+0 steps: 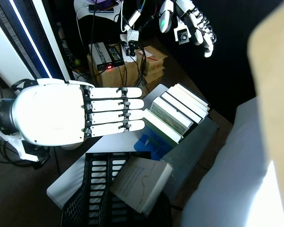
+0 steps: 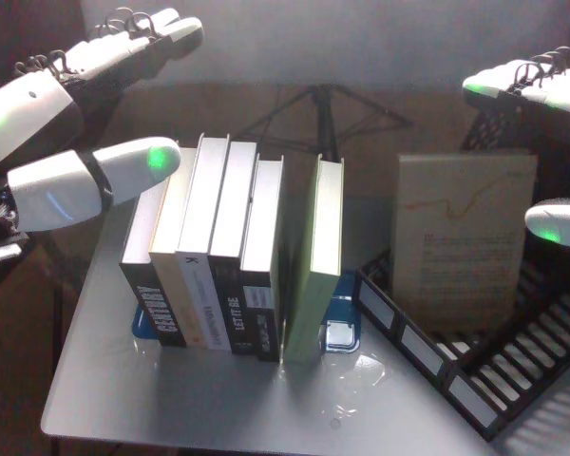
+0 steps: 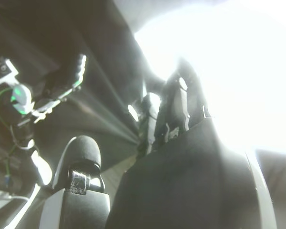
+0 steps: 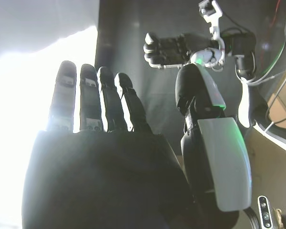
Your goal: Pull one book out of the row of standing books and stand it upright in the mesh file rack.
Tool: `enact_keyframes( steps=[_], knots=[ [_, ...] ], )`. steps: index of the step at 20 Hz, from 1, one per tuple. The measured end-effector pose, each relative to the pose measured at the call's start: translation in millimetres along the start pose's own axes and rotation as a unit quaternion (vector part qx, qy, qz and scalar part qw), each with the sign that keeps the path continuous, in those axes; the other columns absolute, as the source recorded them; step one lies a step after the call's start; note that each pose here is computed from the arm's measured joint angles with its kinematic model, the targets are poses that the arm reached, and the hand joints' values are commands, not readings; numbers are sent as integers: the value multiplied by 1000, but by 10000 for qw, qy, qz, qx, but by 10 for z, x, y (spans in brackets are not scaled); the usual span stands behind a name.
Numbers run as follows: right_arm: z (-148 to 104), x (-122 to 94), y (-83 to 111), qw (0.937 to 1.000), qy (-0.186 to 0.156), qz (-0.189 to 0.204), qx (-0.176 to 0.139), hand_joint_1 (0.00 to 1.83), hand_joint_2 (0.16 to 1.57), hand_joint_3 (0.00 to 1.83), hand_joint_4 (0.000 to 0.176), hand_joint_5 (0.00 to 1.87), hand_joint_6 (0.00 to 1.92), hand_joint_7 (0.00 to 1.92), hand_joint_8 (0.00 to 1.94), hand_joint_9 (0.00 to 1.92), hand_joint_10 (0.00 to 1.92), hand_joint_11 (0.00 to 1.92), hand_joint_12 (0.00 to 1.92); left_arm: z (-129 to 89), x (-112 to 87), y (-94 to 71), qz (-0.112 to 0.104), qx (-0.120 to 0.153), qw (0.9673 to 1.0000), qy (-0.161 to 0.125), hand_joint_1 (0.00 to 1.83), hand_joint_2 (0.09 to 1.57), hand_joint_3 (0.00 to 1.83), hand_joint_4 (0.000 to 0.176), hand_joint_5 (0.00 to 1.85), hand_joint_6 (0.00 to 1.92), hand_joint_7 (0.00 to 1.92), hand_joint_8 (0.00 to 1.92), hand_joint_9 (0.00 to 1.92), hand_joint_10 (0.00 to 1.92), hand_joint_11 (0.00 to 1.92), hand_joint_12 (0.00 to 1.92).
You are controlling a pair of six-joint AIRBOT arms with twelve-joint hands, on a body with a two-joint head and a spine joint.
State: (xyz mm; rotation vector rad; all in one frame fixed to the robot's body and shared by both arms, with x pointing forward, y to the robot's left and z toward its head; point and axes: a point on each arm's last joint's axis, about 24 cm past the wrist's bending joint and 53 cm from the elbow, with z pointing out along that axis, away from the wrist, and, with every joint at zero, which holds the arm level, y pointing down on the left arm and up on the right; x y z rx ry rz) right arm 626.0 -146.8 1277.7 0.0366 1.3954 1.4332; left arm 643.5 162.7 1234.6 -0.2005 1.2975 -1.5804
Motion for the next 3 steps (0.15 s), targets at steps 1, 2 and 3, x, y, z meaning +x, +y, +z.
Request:
enact_keyframes(
  steps=[1,2,3],
  knots=[
    [-13,-6,3,10000,-35,27,-13,527,1357,5,18,0,0,0,0,0,0,0,0,0,-12,4,-6,-9,10000,-23,122,1406,3,50,102,0,68,5,105,5,0,888],
    [-30,-8,-8,10000,-61,60,-5,525,1357,4,17,0,0,0,0,0,0,0,0,0,-9,5,-7,-8,10000,-20,128,1408,1,46,111,3,78,5,123,11,0,990],
    [-44,-12,-12,9999,-82,85,17,525,1357,4,19,0,0,0,0,0,0,0,0,3,2,5,-16,-1,10000,-12,167,1413,1,45,122,5,90,5,143,18,0,1104]
  ],
)
